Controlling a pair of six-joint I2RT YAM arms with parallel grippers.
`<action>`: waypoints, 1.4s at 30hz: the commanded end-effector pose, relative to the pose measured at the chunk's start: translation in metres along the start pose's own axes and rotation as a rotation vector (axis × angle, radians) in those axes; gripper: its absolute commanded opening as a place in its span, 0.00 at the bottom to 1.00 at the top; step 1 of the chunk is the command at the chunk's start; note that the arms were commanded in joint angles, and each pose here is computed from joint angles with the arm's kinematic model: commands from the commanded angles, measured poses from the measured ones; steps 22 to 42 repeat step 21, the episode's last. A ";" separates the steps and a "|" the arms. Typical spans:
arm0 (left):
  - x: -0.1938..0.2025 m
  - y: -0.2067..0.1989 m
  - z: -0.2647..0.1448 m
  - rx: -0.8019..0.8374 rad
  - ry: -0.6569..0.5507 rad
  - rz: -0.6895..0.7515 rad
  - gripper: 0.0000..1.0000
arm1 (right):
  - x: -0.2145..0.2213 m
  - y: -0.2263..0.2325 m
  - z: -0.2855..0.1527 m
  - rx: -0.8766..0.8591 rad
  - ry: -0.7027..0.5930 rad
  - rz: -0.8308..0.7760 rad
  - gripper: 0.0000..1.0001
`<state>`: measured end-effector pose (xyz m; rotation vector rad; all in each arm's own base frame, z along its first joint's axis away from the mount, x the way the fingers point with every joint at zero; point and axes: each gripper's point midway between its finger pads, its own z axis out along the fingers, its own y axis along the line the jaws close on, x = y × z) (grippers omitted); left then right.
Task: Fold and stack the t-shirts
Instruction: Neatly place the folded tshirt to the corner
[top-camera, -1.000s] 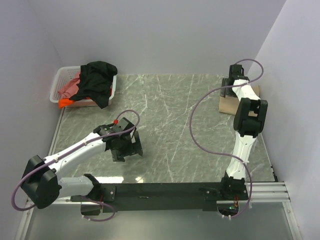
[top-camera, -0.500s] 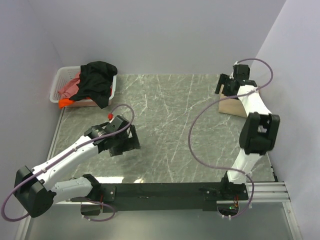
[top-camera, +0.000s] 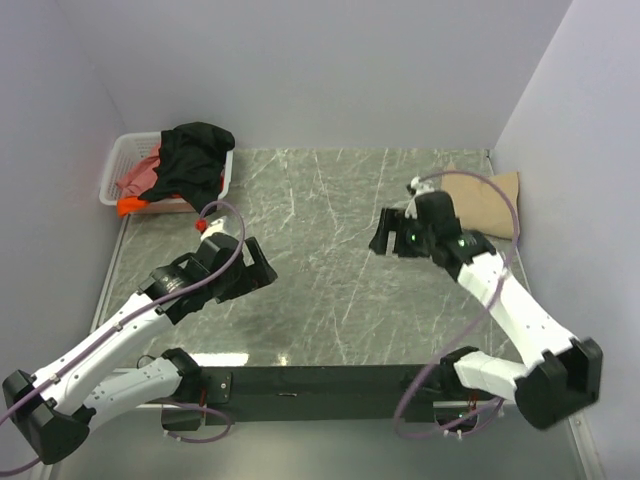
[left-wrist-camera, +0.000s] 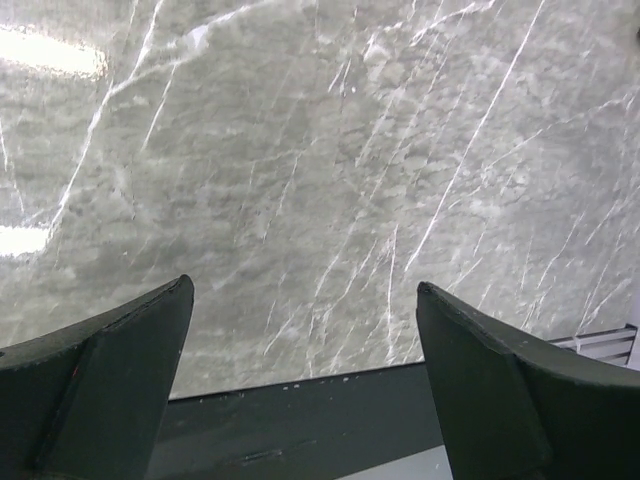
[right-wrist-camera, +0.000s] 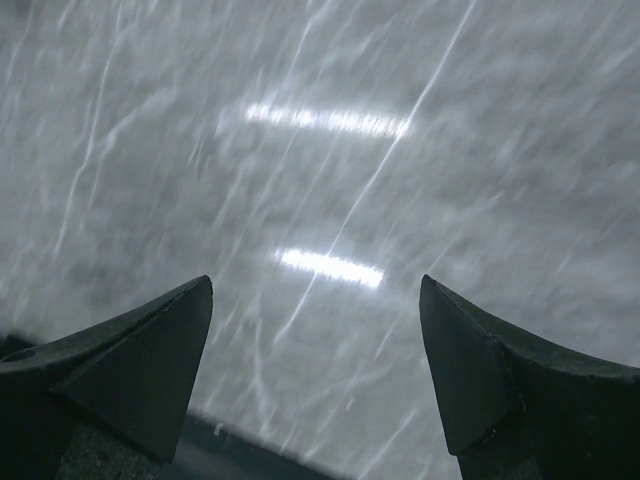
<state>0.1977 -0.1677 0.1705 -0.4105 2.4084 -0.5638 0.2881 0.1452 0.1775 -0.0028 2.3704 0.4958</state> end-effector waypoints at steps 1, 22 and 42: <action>-0.011 -0.005 0.002 0.038 -0.067 -0.024 0.99 | 0.031 0.029 -0.019 -0.108 0.012 0.124 0.90; -0.015 -0.010 0.013 0.040 -0.071 0.119 0.98 | 0.084 0.066 0.003 -0.035 0.106 -0.003 0.90; -0.015 -0.010 0.013 0.040 -0.071 0.119 0.98 | 0.084 0.066 0.003 -0.035 0.106 -0.003 0.90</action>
